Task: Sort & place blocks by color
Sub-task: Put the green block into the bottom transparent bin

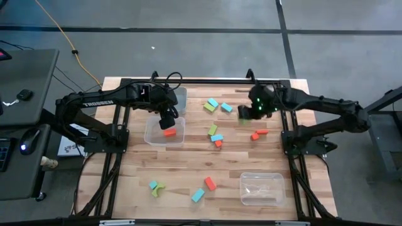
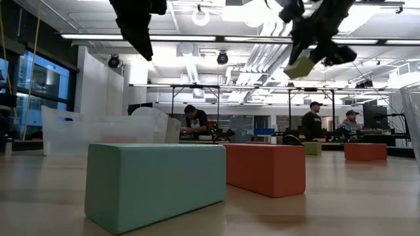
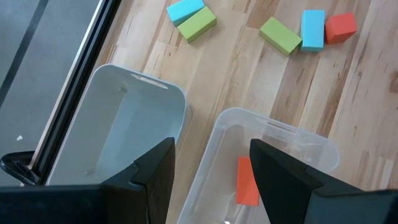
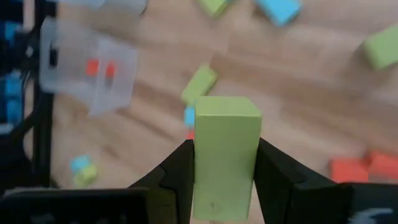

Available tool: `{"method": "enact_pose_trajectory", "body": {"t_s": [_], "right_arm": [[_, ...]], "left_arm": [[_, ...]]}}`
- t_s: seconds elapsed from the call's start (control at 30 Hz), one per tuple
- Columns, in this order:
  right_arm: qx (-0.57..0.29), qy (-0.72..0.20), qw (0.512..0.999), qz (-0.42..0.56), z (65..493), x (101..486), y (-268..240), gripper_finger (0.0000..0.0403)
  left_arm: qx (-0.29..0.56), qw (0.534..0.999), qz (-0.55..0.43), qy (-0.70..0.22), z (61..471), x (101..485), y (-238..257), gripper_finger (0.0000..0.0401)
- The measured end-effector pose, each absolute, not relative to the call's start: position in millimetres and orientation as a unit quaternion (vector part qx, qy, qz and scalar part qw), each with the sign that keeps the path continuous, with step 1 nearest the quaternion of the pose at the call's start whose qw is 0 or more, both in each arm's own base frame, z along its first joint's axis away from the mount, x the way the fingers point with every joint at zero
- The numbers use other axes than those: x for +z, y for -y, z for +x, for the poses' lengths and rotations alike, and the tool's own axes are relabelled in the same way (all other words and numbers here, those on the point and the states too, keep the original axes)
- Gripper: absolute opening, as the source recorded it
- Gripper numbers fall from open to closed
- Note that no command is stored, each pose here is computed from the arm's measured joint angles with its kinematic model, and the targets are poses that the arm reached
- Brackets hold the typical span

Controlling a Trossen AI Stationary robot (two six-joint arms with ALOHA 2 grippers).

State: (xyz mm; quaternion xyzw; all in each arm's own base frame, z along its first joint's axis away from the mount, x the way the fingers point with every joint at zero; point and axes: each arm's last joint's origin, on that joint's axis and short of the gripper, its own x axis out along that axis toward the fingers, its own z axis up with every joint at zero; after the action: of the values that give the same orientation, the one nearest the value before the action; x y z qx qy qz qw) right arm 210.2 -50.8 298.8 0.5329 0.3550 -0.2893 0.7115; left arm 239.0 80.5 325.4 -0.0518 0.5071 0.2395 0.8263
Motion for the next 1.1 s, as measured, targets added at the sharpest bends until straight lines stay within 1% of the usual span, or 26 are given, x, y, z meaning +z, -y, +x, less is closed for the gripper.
{"method": "enact_pose_trajectory", "body": {"t_s": [0.27, 0.6, 0.83, 1.1], "right_arm": [[-0.224, -0.407, 0.707, 0.534, 216.2, 298.8, -6.3, 0.0110], [-0.168, -0.456, 0.705, 0.517, 206.2, 298.8, -65.8, 0.0110], [-0.154, -0.471, 0.717, 0.490, 193.8, 296.0, -101.8, 0.0110], [-0.138, -0.524, 0.723, 0.428, 189.5, 276.2, -140.7, 0.0110]], "left_arm": [[0.240, 0.826, -0.053, -0.507, 239.0, 325.4, -80.4, 0.0186], [0.257, 0.824, -0.083, -0.498, 239.0, 325.3, -80.3, 0.0186], [0.287, 0.817, -0.138, -0.480, 239.1, 325.3, -80.3, 0.0186], [0.307, 0.806, -0.214, -0.459, 239.6, 325.1, -79.1, 0.0186]]}}
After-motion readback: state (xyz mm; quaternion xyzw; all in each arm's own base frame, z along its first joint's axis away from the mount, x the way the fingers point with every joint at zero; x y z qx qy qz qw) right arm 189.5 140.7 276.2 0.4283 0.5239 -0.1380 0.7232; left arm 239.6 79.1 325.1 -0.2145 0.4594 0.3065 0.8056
